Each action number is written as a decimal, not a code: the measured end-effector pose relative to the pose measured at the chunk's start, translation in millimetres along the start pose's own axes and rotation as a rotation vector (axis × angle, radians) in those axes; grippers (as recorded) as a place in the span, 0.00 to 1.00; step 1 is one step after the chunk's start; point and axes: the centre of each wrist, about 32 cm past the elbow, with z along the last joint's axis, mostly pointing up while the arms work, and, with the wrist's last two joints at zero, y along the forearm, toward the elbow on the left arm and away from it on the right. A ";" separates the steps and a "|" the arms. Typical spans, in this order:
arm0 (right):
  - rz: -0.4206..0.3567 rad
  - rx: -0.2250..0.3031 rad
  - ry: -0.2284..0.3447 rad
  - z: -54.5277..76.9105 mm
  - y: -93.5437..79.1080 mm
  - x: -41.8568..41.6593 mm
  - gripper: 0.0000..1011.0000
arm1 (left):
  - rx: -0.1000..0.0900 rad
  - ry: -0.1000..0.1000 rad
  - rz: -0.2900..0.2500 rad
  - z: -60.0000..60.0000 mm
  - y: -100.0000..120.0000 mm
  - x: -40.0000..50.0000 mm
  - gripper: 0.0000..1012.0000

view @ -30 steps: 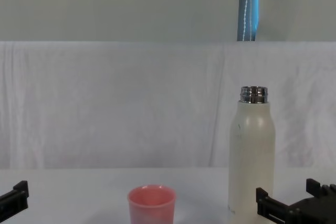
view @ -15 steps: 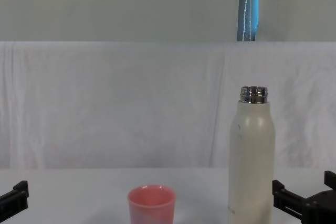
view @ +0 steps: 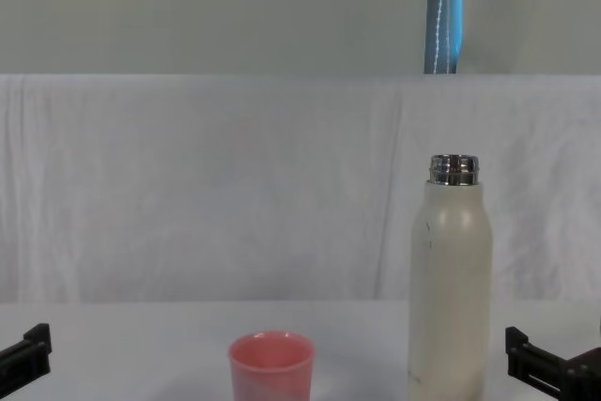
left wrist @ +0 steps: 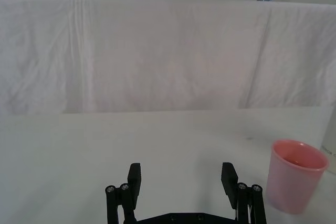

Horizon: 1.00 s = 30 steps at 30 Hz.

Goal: Grasp the thermos with one hand and pour water into the cup lid.

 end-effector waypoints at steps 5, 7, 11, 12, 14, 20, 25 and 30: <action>0.013 0.005 0.004 0.5 -1.1 -2.8 0.99 | 0.000 0.000 0.000 0.0 0.0 0.0 0.99; 0.020 0.007 0.006 0.5 -1.3 -4.3 0.99 | 0.000 0.000 0.000 0.0 0.0 0.0 0.99; 0.029 0.008 0.007 0.4 -1.3 -6.0 0.99 | 0.000 0.000 0.000 0.0 0.0 0.0 0.99; 0.032 0.008 0.008 0.5 -1.3 -6.5 0.99 | 0.000 0.000 0.000 0.0 0.0 0.0 0.99; 0.036 0.007 0.009 0.5 -1.2 -7.2 0.99 | 0.000 0.000 0.000 0.0 0.0 0.0 0.99; 0.049 -0.006 0.015 0.3 -1.1 -8.6 0.99 | 0.000 0.000 0.000 0.0 0.0 0.0 0.99; 0.050 -0.007 0.016 0.2 -1.1 -8.6 0.99 | 0.000 0.000 0.000 0.0 0.0 0.0 0.99; 0.050 -0.006 0.015 0.1 -1.0 -8.5 0.99 | 0.000 0.000 0.000 0.0 0.0 0.0 0.99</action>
